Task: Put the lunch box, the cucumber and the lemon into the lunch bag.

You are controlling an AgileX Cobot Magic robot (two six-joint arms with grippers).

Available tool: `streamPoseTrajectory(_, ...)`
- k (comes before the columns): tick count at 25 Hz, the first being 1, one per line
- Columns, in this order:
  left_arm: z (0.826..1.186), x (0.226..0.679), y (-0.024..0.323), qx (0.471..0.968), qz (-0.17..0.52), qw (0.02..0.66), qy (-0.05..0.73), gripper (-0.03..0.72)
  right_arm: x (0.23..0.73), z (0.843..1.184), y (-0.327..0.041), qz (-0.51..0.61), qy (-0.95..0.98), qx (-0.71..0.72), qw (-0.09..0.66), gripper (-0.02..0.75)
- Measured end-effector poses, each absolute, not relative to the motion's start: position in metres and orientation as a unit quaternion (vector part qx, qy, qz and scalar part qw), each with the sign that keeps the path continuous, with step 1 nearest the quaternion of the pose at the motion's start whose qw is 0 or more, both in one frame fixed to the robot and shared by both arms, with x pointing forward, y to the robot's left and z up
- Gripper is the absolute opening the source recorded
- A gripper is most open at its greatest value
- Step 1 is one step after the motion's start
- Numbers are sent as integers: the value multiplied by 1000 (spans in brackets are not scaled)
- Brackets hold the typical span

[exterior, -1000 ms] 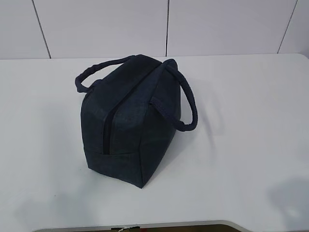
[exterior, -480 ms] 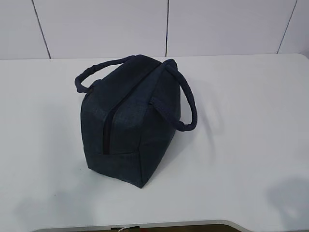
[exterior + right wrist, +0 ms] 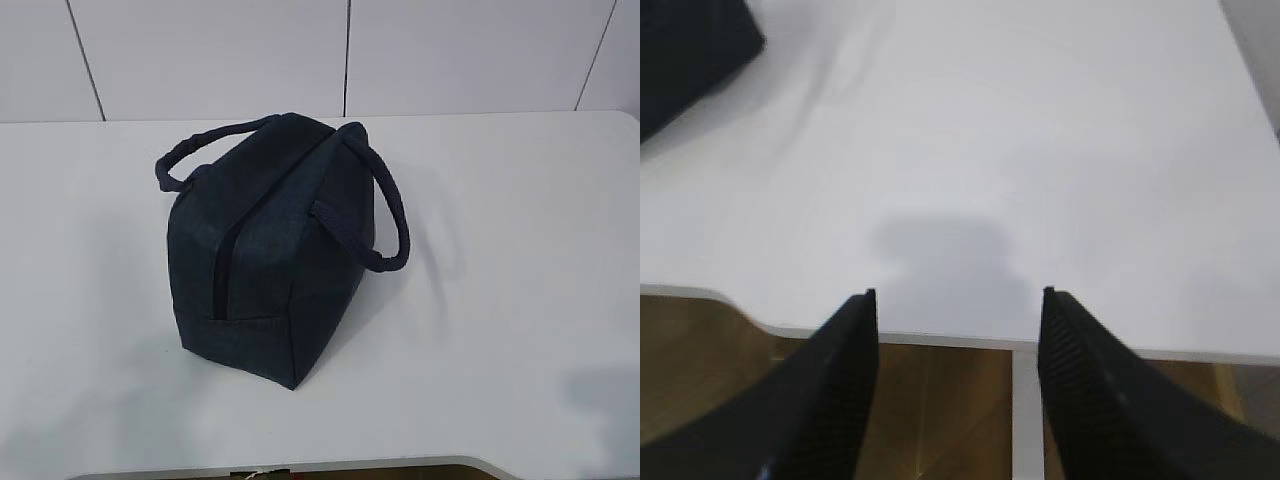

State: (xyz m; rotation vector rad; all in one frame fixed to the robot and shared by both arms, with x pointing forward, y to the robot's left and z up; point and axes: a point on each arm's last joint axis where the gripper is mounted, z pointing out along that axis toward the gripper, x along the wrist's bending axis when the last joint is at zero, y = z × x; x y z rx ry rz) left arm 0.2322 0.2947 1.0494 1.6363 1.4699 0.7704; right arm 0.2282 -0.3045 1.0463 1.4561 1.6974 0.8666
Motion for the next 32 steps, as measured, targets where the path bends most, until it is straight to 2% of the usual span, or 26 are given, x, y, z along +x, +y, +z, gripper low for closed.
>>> streamPoseTrajectory(4, 1049, 233, 294, 593, 337, 367, 633, 225, 228, 1046, -303, 314, 625, 604, 382, 420)
streamPoseTrajectory(6, 1049, 233, 294, 585, 341, 363, 640, 225, 228, 1046, -303, 311, 619, 609, 385, 420)
streamPoseTrajectory(32, 1050, 233, 294, 586, 341, 364, 639, 225, 228, 1046, -303, 310, 617, 611, 386, 420)
